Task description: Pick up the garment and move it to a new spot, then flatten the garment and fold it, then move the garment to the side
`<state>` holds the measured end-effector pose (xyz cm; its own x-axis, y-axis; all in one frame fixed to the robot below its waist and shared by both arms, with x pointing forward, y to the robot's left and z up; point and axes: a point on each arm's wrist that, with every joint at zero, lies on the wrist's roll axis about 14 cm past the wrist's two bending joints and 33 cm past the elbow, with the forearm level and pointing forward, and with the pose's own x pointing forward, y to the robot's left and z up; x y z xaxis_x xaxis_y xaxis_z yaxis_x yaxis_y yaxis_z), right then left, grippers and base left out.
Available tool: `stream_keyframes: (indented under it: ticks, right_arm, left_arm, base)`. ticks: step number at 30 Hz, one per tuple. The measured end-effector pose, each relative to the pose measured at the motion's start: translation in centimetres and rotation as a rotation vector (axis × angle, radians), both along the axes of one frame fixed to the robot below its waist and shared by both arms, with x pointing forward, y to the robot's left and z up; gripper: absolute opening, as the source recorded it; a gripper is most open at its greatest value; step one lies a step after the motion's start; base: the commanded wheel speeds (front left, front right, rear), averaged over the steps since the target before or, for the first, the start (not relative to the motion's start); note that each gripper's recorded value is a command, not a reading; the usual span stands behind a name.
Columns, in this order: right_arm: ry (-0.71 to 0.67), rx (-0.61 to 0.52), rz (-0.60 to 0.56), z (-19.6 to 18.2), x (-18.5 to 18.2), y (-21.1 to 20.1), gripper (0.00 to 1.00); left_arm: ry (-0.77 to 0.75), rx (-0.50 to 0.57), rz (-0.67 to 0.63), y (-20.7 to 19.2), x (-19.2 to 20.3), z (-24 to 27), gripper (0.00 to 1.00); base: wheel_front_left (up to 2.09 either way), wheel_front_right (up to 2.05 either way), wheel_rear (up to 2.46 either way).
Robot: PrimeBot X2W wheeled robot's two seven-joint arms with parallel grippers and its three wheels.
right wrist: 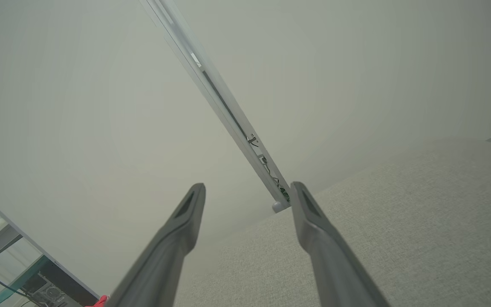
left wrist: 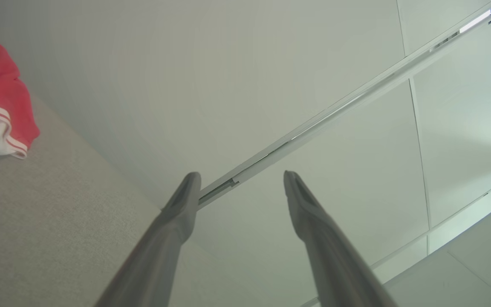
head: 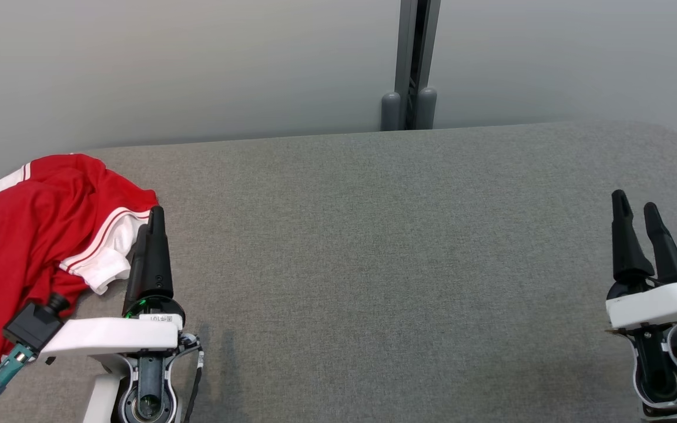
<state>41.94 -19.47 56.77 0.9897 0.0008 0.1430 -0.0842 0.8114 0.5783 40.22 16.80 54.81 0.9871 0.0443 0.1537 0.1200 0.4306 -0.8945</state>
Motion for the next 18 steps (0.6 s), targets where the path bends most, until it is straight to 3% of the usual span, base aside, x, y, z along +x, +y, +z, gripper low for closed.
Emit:
stream_keyframes:
  ticks: [8, 18]
  right_arm:
    - [-0.029, -0.141, 0.023, 0.4, 0.1, 1.7, 1.0]
    - [-0.039, -0.287, 0.063, -0.2, -0.3, 3.9, 1.0]
  left_arm:
    - [-0.063, 0.187, 0.002, -0.8, -0.4, 2.0, 1.0]
    - [-0.041, 0.457, -0.033, -3.6, -1.4, 1.0, 1.0]
  base:
    - [0.0, 0.0, 0.0]
    - [0.0, 0.0, 0.0]
